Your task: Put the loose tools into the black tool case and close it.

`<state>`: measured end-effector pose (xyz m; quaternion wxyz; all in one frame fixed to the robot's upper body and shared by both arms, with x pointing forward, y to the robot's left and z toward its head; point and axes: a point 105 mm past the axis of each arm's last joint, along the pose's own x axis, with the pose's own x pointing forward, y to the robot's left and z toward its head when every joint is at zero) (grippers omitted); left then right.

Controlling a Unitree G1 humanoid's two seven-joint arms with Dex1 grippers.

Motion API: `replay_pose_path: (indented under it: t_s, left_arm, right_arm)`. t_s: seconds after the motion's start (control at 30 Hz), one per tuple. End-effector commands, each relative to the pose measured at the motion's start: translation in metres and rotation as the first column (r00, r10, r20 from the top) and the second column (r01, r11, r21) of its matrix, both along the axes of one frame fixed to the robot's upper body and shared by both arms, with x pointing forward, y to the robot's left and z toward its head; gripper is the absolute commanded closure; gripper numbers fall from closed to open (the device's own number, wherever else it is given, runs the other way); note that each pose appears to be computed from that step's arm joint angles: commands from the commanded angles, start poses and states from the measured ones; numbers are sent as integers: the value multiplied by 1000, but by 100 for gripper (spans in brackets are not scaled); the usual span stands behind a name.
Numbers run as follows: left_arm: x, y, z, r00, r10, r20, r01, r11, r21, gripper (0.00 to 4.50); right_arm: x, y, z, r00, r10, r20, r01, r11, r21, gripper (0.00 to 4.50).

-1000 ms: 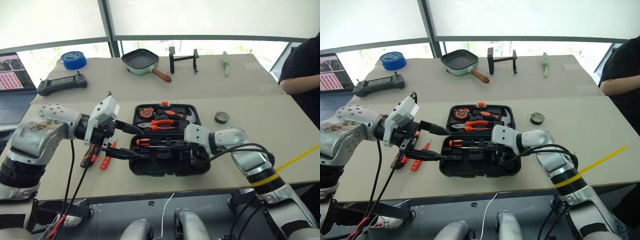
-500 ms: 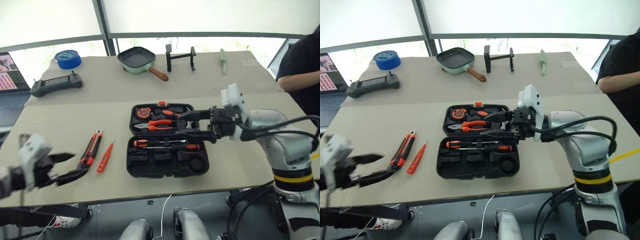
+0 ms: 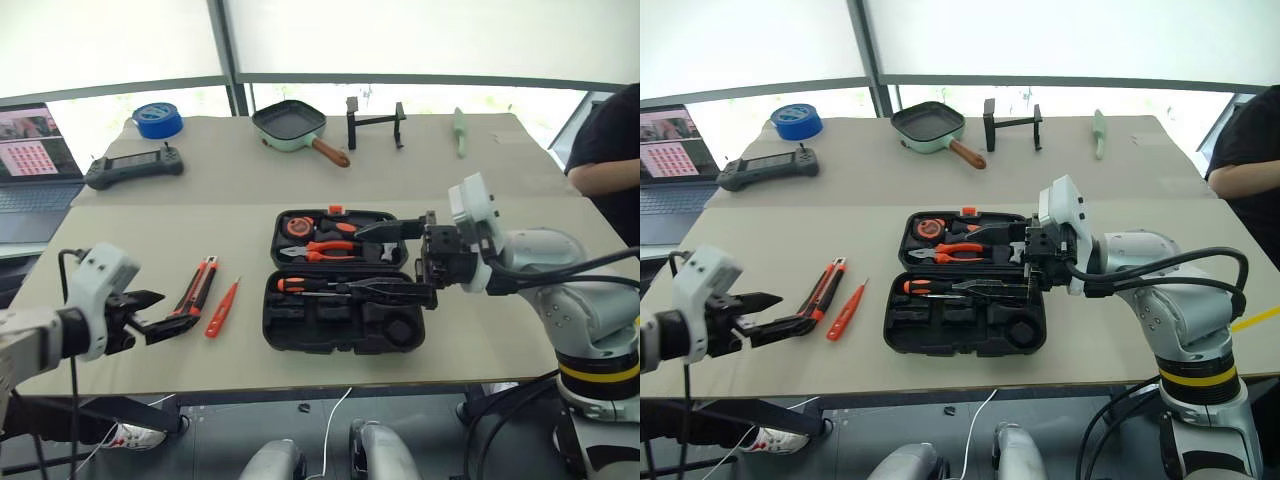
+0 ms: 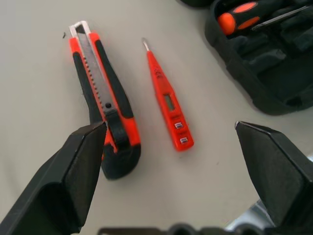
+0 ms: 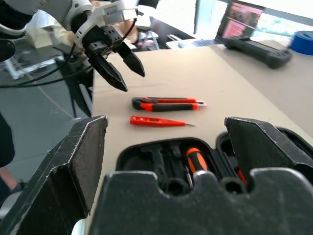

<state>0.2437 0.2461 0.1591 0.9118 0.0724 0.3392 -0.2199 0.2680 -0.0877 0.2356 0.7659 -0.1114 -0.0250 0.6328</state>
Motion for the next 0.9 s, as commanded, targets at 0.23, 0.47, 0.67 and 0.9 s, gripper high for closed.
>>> replay_pose_path:
  t_s: [0.23, 0.47, 0.67, 0.9]
  left_arm:
    - [27, -25, -22, 997, 18, -73, -9, 993, 120, 0]
    - [33, -29, -50, 987, 61, -148, -37, 986, 165, 0]
    - [40, -31, -66, 983, 81, -166, -54, 985, 161, 174]
    - [57, -36, -25, 998, -53, -15, 54, 994, 92, 401]
  right_arm:
    - [-12, 0, 4, 998, -29, 48, 29, 999, 17, 4]
    - [-13, 1, 6, 998, -41, 47, 39, 999, 33, 4]
    - [-15, 1, 6, 998, -29, 56, 28, 999, 18, 0]
    - [-20, -9, -1, 999, -32, 9, 32, 999, -36, 0]
